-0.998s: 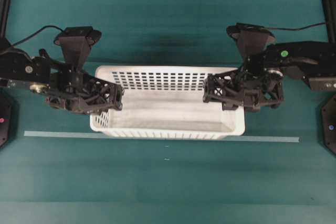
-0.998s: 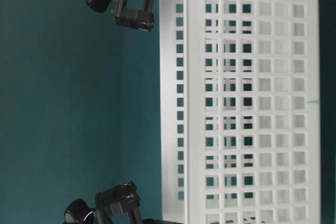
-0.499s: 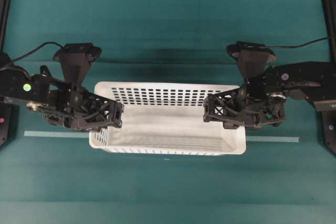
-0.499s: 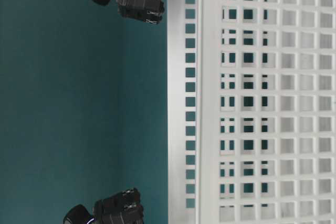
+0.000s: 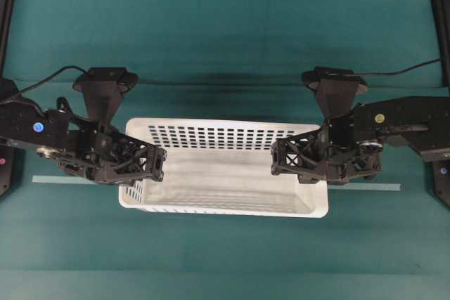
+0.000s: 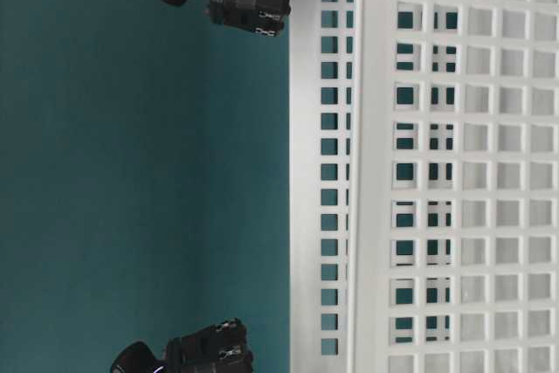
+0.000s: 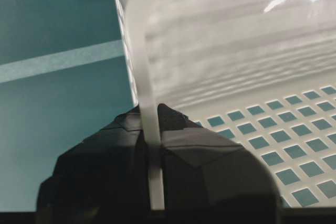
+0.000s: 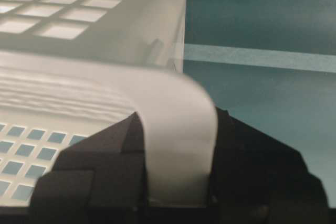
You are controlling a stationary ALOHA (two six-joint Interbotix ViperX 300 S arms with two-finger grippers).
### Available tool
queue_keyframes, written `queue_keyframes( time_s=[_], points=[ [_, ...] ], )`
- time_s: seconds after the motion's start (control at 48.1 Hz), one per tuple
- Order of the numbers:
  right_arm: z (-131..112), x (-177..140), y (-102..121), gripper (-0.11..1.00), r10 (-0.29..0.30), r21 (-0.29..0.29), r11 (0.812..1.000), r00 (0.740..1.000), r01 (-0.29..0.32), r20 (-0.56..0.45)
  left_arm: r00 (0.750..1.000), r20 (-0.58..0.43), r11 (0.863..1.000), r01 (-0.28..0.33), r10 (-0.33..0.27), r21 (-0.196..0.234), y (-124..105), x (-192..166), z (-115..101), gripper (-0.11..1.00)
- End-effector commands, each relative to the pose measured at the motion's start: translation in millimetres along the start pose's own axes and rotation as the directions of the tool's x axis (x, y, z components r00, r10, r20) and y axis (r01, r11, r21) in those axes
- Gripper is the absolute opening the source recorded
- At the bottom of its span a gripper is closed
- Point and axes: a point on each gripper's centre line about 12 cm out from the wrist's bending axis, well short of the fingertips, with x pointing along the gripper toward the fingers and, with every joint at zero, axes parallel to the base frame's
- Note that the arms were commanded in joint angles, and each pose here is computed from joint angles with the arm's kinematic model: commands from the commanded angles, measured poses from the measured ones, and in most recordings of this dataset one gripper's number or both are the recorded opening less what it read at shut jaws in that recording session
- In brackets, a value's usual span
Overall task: Lift the white basket with both hands.
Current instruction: 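Raise both grippers together, lifting the basket off the table, then hold the basket raised with both grippers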
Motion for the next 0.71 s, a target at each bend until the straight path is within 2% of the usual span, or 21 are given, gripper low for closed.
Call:
queue_keyframes(
  time_s=[0.0,0.249,0.686],
  points=[
    [-8,1,1,0.16,0.002,-0.047,0.999,1.0,-0.002,0.001,0.999,0.004,0.999,0.037,-0.037,0.024,-10,-7,-1,-0.03],
    [-6,7,-1,0.16,-0.003,-0.053,0.999,1.0,0.003,0.01,1.0,0.002,1.0,0.011,-0.011,0.026,-7,1,-2,-0.03],
    [-4,12,0,0.16,-0.011,-0.061,0.998,1.0,0.012,0.02,1.0,0.002,1.0,0.006,-0.006,0.025,-5,9,-2,-0.03]
  ],
)
